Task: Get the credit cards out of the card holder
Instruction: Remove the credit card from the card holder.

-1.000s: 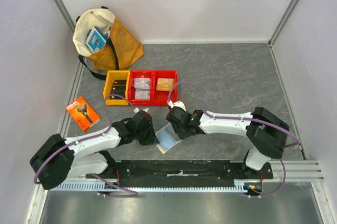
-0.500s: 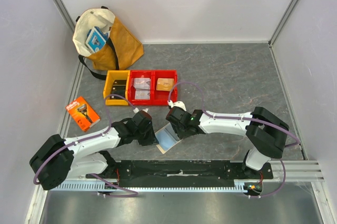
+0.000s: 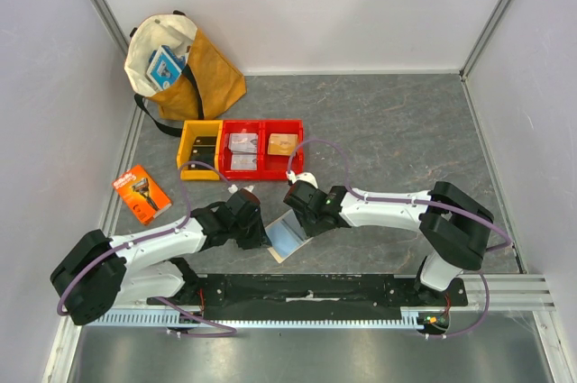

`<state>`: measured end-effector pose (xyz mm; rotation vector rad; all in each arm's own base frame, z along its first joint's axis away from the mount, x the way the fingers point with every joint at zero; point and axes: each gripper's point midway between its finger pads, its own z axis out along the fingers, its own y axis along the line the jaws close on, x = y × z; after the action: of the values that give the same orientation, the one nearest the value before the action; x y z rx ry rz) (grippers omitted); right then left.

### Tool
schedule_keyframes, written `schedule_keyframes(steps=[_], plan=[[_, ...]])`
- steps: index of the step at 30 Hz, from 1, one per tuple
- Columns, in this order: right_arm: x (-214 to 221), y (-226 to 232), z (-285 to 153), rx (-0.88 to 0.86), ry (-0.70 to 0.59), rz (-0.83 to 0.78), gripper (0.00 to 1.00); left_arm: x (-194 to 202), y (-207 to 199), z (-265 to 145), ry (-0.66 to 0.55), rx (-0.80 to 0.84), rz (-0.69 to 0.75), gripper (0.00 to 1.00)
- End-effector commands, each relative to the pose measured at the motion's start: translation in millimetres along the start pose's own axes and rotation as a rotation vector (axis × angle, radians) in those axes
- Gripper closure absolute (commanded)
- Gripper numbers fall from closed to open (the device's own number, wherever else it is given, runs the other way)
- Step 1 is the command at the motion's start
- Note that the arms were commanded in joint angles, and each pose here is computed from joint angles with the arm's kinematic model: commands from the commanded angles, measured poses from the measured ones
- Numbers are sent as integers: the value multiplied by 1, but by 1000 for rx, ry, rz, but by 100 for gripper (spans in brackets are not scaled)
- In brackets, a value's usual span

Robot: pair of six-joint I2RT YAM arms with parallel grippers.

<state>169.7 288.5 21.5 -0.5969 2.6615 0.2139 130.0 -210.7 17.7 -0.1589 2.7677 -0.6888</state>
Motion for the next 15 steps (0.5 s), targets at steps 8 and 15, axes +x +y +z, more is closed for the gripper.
schedule_keyframes(steps=[8, 15], plan=[[-1, 1, -4, -14, -1, -10, 62, 0, 1, -3, -8, -2, 39, 87], [-11, 2, -13, -6, -23, -31, 62, 1, 1, -2, -4, -5, 41, 87]])
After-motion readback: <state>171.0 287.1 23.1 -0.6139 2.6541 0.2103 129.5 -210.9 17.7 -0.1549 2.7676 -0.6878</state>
